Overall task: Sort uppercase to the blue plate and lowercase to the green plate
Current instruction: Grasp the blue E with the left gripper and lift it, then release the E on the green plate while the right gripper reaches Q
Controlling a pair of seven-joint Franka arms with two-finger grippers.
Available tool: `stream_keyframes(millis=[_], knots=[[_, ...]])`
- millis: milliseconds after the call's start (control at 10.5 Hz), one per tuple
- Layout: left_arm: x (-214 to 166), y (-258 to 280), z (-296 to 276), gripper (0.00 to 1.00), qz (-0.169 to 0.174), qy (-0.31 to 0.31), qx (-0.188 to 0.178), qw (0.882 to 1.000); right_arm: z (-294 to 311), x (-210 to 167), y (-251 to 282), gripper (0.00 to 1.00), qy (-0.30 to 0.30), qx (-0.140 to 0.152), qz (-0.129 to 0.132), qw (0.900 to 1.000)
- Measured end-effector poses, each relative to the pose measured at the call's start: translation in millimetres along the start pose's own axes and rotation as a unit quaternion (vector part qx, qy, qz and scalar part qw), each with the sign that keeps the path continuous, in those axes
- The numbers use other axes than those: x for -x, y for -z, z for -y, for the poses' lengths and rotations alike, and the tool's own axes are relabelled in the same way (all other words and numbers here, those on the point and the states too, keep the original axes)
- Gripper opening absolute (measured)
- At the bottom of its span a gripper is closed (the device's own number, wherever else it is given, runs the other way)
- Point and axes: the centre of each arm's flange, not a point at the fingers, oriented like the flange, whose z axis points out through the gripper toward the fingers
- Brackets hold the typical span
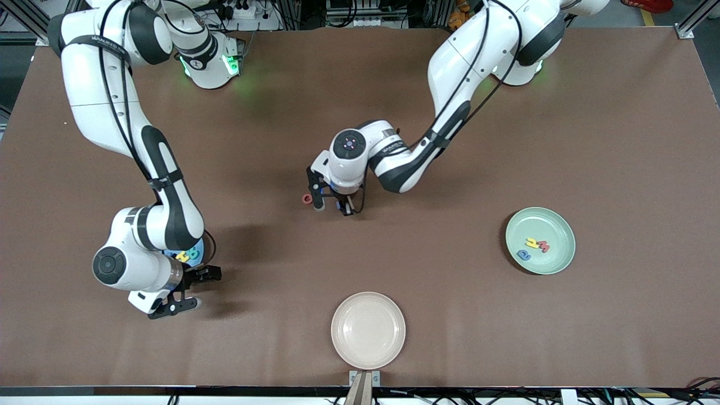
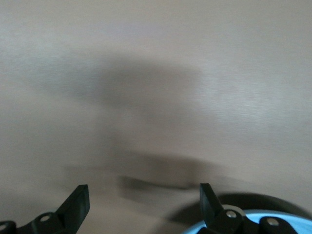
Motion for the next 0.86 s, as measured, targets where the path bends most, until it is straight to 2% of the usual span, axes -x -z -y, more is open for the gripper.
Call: stream_keyframes(millis=[285,475,665,855], knots=[[36.5,60.7,62.9,0.27,0.043,0.064,0.019,0.997,52.0,-1.9,-1.6,1.0,-0.028,0.001,0.015,1.0],[75.9,109.7,111.3,0.27,0.069,0.114,0.029,0.991,112.0,4.3,-0.8,1.0,-0.063,0.02,0.023,0.998],[132.5,145.5,168.4,0.27,0.087,0.168,0.031,0.981,151.2,17.7,1.3,1.0,-0.092,0.034,0.031,0.995],[208.8,159.5,222.5,0.27,0.113,0.228,0.042,0.966,169.4,32.7,10.9,1.0,-0.077,0.043,0.036,0.995]])
